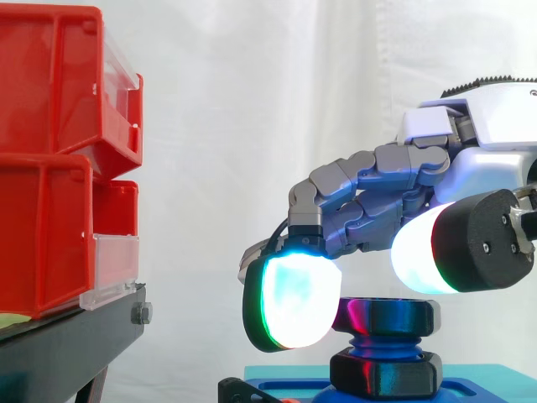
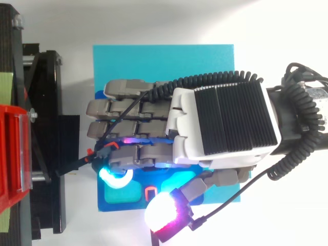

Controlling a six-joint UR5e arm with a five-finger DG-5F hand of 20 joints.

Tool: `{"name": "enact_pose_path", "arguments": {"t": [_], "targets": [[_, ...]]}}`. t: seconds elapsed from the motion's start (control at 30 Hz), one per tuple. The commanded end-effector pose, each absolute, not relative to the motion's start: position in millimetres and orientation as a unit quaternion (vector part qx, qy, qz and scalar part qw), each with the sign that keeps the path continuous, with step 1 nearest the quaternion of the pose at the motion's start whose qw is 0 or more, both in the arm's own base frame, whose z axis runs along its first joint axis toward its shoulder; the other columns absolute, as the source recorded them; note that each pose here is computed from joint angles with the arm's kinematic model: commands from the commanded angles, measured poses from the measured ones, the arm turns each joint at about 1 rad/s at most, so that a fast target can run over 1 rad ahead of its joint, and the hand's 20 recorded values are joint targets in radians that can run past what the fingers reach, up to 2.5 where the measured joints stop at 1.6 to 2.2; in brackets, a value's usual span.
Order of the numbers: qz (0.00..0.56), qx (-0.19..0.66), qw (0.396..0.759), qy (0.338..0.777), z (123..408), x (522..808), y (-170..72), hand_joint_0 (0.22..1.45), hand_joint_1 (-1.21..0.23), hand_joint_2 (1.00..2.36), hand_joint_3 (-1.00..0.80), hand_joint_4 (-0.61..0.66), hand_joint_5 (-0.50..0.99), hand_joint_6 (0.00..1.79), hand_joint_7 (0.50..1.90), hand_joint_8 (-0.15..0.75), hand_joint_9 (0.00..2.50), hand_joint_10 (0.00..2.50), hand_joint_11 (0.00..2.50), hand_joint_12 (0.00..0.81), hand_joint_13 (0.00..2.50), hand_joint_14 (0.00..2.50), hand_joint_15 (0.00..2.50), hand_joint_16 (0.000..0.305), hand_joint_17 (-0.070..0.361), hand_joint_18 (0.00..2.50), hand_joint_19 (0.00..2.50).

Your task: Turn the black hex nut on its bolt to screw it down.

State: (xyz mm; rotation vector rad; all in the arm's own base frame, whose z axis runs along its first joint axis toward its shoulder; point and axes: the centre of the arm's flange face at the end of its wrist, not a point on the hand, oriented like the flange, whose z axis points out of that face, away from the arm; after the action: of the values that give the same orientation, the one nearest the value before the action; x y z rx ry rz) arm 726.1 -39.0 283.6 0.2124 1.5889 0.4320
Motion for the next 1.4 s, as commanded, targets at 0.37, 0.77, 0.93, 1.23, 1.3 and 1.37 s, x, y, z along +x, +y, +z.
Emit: {"name": "enact_pose_path", "arguments": {"t": [0.37,0.77,0.93,1.23,1.3,1.37], "targets": [[0.197,0.078,0.674,0.708,284.4,723.6,-58.8,0.51,-0.46,1.0,-0.5,0.19,-0.2,0.56,0.94,0.237,0.35,0.0,0.14,0.249,0.21,0.0,0.0,0.038,0.085,0.03,0.0],[0.196,0.063,0.675,0.708,285.2,720.8,-77.9,0.51,-0.46,1.0,-0.5,0.2,-0.2,0.58,0.9,0.242,0.36,0.0,0.17,0.25,0.21,0.0,0.0,0.038,0.085,0.04,0.0],[0.197,0.057,0.675,0.709,284.5,718.7,-86.5,0.51,-0.46,1.0,-0.5,0.19,-0.2,0.58,0.9,0.243,0.37,0.0,0.17,0.249,0.21,0.0,0.0,0.038,0.085,0.04,0.0],[0.201,0.051,0.676,0.707,285.9,714.7,-110.0,0.51,-0.46,1.0,-0.5,0.2,-0.2,0.58,0.9,0.246,0.37,0.0,0.17,0.247,0.22,0.0,0.0,0.037,0.084,0.04,0.02],[0.198,0.053,0.681,0.703,287.5,715.1,-115.7,0.51,-0.46,1.0,-0.5,0.2,-0.2,0.58,0.9,0.246,0.37,0.0,0.18,0.247,0.22,0.0,0.0,0.037,0.084,0.04,0.02],[0.195,0.057,0.681,0.703,287.5,714.8,-121.3,0.51,-0.46,1.0,-0.5,0.2,-0.2,0.58,0.91,0.246,0.38,0.0,0.17,0.245,0.21,0.0,0.0,0.037,0.083,0.04,0.03]]}}
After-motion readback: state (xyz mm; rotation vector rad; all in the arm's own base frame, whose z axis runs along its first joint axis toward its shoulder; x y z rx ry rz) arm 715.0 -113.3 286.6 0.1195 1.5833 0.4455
